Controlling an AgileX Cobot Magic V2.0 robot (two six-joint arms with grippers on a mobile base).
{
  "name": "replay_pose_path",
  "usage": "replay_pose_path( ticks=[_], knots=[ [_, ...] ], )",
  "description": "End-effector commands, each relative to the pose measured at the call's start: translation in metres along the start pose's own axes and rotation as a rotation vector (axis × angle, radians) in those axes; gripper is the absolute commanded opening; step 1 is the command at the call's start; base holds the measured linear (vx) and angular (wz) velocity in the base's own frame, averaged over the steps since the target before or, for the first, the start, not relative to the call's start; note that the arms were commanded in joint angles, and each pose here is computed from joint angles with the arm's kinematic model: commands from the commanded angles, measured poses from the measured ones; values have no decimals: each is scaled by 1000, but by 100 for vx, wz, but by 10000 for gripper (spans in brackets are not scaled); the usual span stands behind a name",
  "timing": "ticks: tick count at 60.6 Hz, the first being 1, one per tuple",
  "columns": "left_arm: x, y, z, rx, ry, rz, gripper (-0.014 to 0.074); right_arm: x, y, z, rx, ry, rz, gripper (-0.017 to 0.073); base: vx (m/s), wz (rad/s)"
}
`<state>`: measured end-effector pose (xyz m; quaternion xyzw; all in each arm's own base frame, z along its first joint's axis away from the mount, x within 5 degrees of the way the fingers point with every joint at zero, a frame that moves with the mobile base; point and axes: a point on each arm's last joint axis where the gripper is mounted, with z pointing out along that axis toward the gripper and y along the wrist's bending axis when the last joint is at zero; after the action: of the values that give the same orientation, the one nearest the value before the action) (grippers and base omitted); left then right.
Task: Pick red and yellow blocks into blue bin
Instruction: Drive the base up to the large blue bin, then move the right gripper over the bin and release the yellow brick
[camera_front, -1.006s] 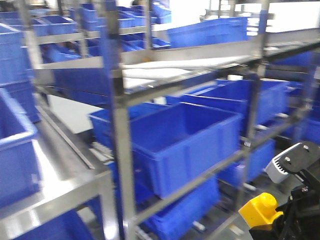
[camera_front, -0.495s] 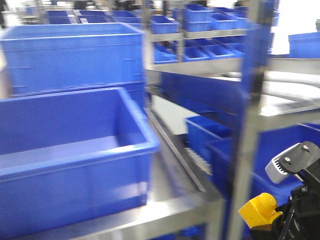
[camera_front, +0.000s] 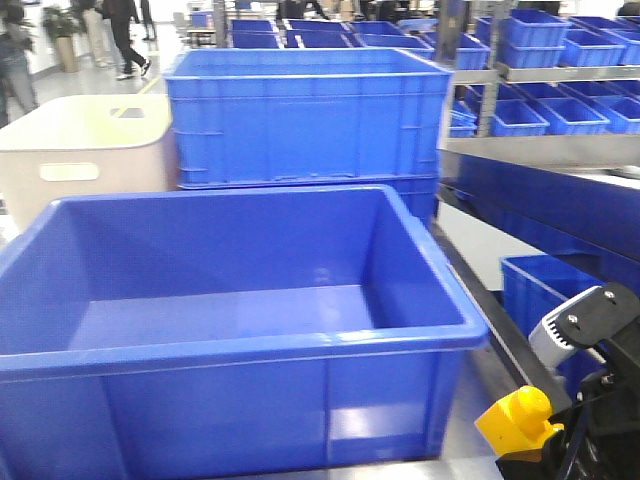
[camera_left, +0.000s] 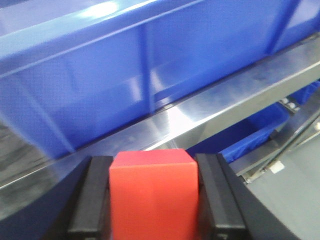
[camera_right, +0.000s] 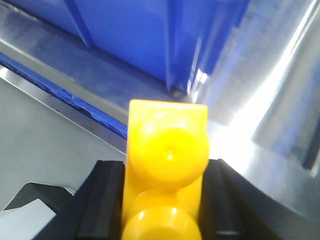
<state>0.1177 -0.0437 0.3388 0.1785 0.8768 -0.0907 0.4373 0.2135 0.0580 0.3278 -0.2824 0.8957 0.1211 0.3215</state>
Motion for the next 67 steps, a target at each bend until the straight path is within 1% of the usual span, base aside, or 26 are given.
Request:
replay_pose_path(
  ticks=[1, 40, 67],
  knots=[
    [-12, -1, -5, 5, -87, -4, 251, -10, 0, -9, 20, -78, -2, 325, 6, 24],
    [-12, -1, -5, 5, -87, -4, 251, -10, 0, -9, 20, -78, -2, 325, 2, 13],
    [-12, -1, -5, 5, -87, -4, 251, -10, 0, -9, 20, -78, -2, 325, 0, 1]
  ],
)
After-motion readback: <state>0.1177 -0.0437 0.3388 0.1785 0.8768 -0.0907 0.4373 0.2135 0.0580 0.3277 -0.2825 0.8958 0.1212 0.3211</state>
